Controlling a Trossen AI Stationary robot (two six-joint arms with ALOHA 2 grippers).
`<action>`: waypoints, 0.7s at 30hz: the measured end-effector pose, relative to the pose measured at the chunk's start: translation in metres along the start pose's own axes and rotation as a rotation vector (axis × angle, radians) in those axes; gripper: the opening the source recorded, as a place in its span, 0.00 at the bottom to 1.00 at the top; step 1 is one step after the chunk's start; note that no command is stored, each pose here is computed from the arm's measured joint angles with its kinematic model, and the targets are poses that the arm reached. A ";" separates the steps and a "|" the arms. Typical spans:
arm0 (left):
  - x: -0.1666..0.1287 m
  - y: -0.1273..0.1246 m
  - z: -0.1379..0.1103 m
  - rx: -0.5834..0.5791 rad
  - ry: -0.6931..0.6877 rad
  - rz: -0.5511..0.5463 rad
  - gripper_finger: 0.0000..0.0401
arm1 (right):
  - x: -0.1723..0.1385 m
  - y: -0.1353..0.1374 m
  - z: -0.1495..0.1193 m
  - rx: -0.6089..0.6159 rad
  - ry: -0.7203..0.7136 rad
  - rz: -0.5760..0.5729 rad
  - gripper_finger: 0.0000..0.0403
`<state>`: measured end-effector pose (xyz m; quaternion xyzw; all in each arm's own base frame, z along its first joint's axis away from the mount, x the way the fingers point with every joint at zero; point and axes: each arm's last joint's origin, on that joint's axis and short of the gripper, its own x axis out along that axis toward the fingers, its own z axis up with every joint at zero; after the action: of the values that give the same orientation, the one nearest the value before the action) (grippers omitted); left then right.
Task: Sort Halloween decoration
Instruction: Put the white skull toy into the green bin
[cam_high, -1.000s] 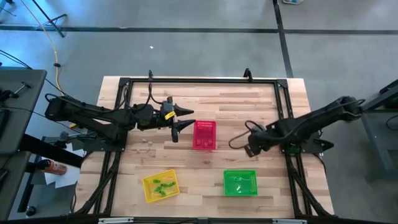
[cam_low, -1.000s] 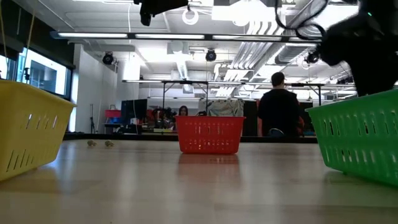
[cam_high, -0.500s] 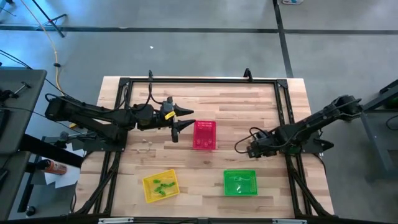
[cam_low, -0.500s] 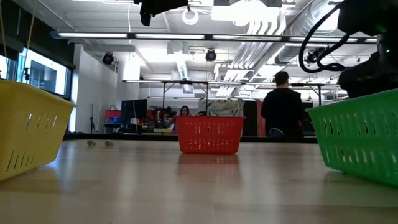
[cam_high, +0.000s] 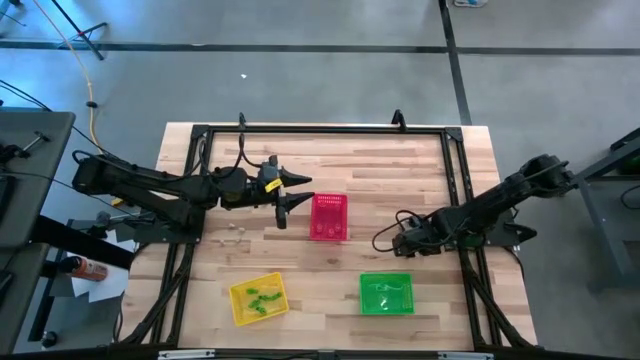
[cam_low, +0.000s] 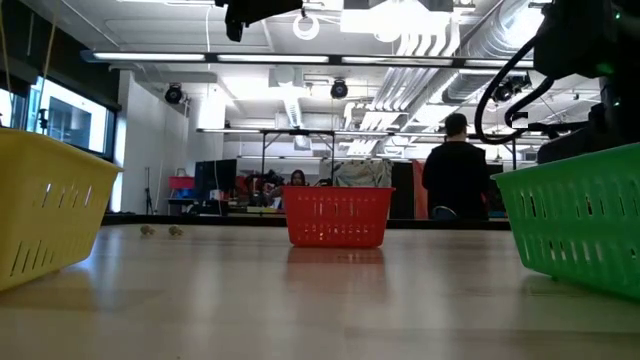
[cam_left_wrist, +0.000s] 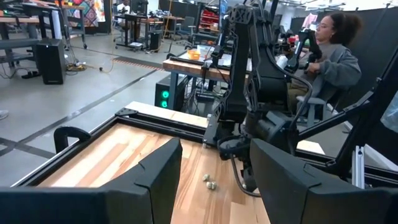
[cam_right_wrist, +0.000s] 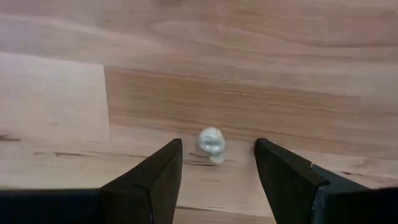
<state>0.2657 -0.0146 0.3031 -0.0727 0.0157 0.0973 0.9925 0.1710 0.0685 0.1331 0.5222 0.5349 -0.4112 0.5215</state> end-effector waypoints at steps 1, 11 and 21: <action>0.000 0.000 0.000 0.000 0.000 0.000 0.45 | 0.001 0.000 0.000 0.011 -0.003 -0.005 0.49; 0.000 0.000 0.000 0.000 0.001 0.000 0.45 | 0.002 0.000 0.004 0.088 -0.032 -0.010 0.47; 0.000 0.000 -0.001 0.002 0.007 0.000 0.45 | 0.002 -0.001 0.005 0.080 -0.038 -0.022 0.22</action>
<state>0.2657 -0.0146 0.3025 -0.0723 0.0192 0.0970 0.9925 0.1707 0.0638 0.1299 0.5288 0.5136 -0.4480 0.5058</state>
